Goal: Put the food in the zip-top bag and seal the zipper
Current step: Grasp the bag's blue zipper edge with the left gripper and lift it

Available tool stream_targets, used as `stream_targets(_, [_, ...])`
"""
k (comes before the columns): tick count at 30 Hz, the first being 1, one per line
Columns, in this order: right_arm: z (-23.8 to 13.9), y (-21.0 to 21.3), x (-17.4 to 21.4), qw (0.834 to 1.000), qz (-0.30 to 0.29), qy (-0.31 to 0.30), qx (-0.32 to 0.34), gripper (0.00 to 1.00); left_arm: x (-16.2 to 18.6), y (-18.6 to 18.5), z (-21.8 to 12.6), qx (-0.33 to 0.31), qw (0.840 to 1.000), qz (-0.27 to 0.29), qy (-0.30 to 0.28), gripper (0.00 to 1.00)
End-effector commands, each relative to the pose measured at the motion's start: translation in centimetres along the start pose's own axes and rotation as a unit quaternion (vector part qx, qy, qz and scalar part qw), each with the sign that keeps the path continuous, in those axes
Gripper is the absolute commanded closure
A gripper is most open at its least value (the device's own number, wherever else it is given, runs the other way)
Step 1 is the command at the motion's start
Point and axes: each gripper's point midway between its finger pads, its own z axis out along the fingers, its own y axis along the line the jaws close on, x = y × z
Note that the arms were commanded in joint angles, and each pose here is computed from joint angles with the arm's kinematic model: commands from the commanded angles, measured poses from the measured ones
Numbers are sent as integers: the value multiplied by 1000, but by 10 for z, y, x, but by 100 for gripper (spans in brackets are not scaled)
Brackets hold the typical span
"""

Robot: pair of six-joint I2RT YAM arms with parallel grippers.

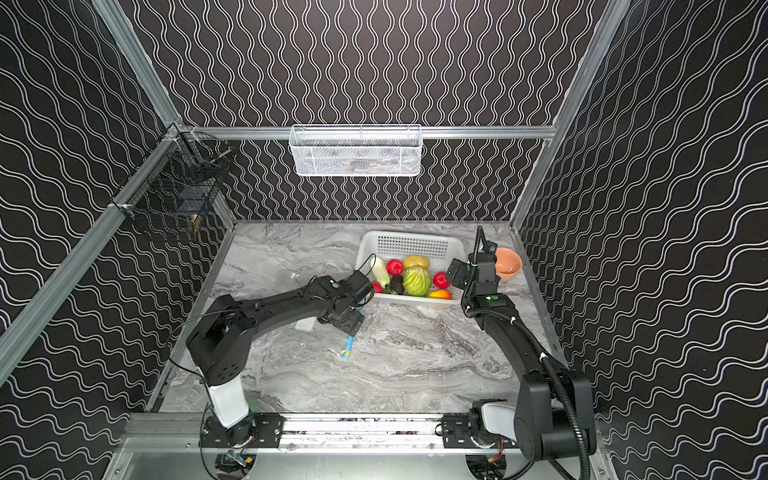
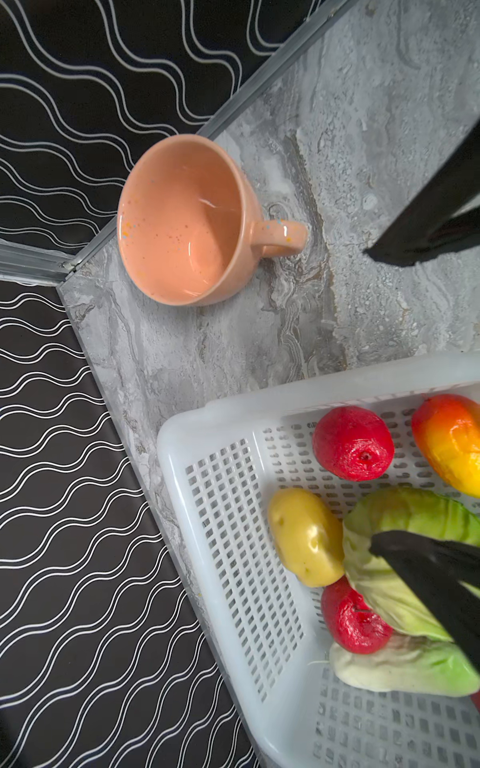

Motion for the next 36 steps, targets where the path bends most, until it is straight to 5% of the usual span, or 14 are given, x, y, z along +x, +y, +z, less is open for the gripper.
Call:
stream_targets(1, [-2,2,-6,1000,8,-14,-4,1,2,-2,4,4,1000,-17,7,10])
stream_targets(13, [-3,0,-2,1000,11,-10,-4,1,7,-13,27,12,999,-20,29,13])
stream_targets(29, [-5,1,-4,1000,12,-14,-5,1,3,-13,36,-1,999,-9,38,90])
stream_targets(36, [-7,1,-7,1000,10,-18,-6,1,-11,-10,21,-7,1000,4,25,100])
